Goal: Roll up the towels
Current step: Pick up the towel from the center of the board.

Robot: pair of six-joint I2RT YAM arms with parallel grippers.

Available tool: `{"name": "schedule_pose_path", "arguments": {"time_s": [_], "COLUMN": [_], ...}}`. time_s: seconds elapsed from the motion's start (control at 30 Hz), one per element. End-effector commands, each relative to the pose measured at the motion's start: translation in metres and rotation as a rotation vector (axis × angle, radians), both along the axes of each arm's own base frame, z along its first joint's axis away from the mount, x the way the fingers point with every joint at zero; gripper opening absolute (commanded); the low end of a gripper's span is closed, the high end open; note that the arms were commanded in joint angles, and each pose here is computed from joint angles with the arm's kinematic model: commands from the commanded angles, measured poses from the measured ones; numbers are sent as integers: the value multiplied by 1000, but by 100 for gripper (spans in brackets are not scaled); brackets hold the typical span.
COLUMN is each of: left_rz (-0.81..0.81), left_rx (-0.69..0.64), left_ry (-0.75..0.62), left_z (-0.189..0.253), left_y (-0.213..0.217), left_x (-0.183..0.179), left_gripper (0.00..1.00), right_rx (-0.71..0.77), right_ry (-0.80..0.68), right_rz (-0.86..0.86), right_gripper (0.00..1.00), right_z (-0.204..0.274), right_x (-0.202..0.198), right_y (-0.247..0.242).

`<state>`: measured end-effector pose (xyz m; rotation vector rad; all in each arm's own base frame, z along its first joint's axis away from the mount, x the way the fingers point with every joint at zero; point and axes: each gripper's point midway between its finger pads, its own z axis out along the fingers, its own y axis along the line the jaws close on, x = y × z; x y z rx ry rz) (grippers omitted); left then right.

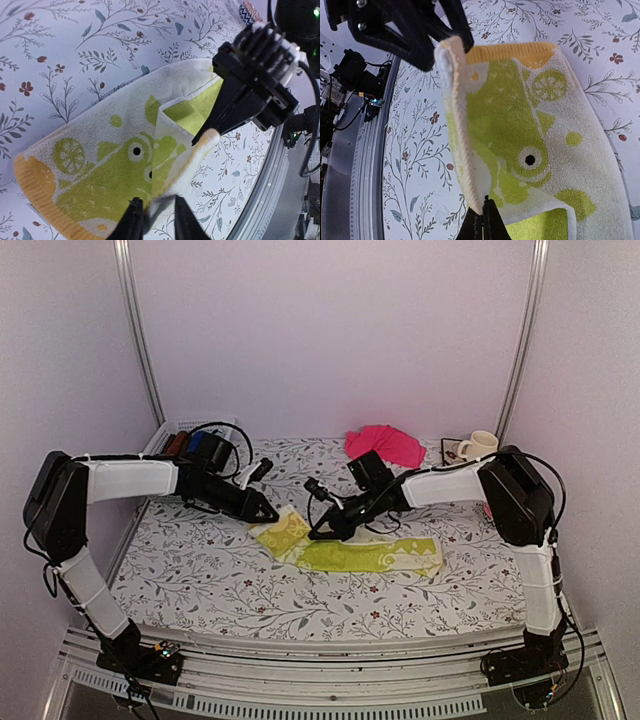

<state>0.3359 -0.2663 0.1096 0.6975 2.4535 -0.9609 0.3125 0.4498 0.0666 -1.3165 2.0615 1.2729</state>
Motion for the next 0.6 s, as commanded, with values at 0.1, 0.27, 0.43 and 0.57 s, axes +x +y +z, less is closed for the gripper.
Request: {"name": "schedule_pose_path", "arguments": {"time_s": [0.1, 0.27, 0.43, 0.57], "left_rz": [-40, -92, -150, -223], "left_rx": [-104, -205, -353, -438], "left_ry": [-44, -84, -71, -85], "left_z": [28, 45, 50, 56], "left_y": [-1, -6, -12, -23], "left_x": [0, 4, 16, 21], "left_gripper": [87, 97, 97, 97], "right_rx": [-1, -54, -88, -87], "right_ry": [-169, -234, -279, -289], "right_rz": [-6, 8, 31, 40], "right_gripper": [2, 1, 2, 2], "right_z": [48, 52, 51, 55], "right_x": [1, -2, -10, -15], "right_y": [1, -1, 1, 2]}}
